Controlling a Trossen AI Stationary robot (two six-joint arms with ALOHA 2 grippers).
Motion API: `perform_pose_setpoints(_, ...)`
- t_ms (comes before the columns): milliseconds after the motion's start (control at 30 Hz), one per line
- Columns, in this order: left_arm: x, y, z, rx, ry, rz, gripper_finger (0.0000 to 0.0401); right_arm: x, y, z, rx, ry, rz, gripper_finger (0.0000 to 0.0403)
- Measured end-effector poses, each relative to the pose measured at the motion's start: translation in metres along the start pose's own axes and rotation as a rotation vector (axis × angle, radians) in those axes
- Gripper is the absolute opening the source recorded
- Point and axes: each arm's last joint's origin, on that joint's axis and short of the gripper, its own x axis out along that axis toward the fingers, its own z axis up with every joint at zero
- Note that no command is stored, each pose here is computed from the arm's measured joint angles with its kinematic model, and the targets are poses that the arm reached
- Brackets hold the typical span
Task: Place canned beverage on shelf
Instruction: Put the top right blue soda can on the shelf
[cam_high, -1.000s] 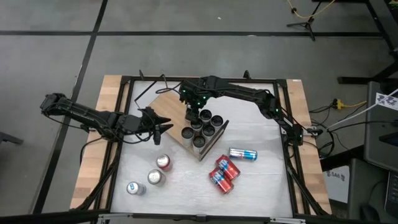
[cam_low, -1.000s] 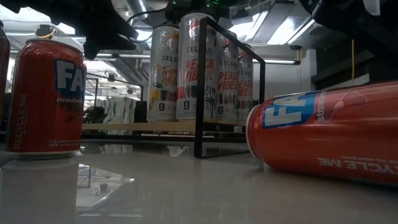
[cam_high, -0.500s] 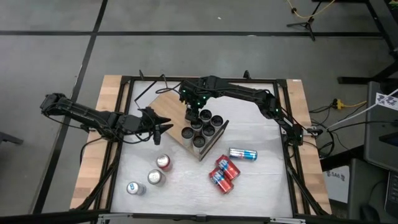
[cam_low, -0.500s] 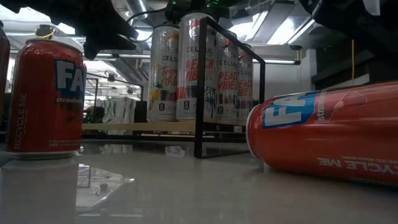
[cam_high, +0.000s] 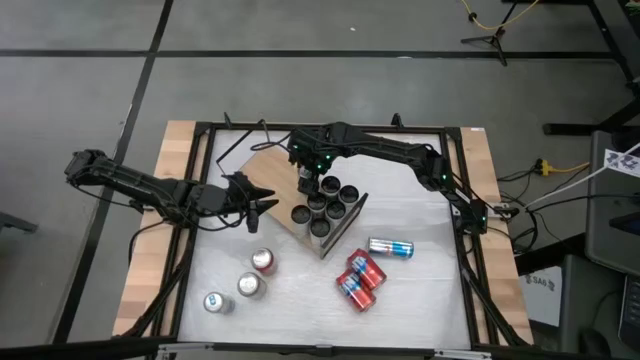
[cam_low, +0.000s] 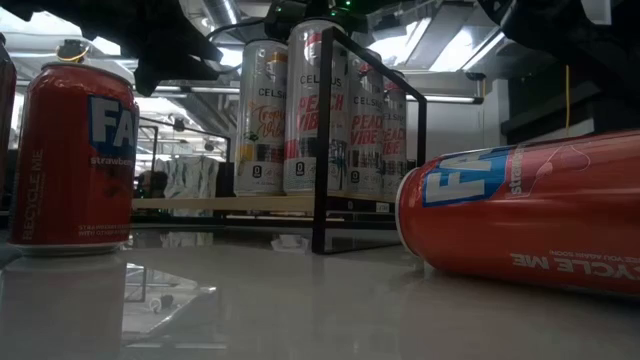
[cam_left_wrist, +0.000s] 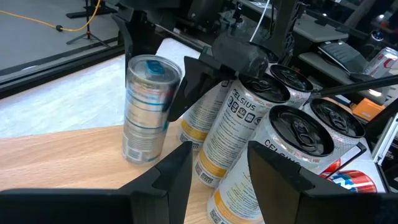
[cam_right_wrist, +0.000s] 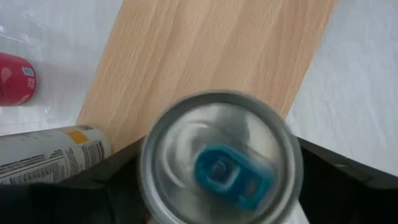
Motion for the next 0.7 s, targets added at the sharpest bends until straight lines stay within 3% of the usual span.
perform_pose_setpoints(200, 0.000, 0.000, 0.000, 0.000, 0.000, 0.000, 0.0149, 0.000, 0.000, 0.000, 0.000, -0.002, 0.000, 0.0362)
perform_pose_setpoints(700, 0.000, 0.000, 0.000, -0.002, -0.002, -0.001, 0.0149, -0.033, 0.004, 0.000, -0.010, -0.069, 0.003, 0.0359)
